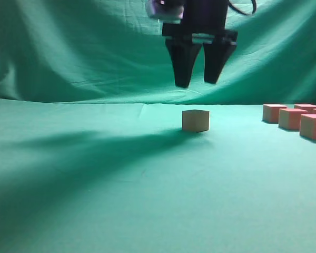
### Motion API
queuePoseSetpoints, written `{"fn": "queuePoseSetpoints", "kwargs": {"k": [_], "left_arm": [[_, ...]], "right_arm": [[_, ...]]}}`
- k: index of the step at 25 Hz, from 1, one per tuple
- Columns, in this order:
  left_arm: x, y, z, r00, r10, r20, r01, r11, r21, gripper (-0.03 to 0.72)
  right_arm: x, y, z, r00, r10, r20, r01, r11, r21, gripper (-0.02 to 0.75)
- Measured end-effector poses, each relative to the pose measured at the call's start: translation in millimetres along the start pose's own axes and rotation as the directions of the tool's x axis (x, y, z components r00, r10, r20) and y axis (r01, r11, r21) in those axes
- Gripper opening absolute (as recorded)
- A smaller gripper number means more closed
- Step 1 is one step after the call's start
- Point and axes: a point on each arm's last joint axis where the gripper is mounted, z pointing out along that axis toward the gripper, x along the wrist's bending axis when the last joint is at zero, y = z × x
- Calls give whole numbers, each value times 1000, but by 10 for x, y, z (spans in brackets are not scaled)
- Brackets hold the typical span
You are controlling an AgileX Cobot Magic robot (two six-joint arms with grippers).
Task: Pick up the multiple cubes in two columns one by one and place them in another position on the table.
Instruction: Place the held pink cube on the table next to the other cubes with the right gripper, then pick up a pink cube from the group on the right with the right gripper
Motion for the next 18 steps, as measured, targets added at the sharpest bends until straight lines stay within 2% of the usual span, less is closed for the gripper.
{"fn": "queuePoseSetpoints", "kwargs": {"k": [1, 10, 15, 18], "left_arm": [[0, 0, 0, 1000, 0, 0, 0, 1000, 0, 0], [0, 0, 0, 1000, 0, 0, 0, 1000, 0, 0], [0, 0, 0, 1000, 0, 0, 0, 1000, 0, 0], [0, 0, 0, 1000, 0, 0, 0, 1000, 0, 0]], "right_arm": [[-16, 22, -86, 1000, 17, 18, -17, 1000, -21, 535], [-5, -79, -1042, 990, 100, 104, -77, 976, -203, 536], [82, -368, -1756, 971, 200, 133, -145, 930, -337, 536], [123, -640, -1957, 951, 252, 177, -179, 921, -346, 536]]}}
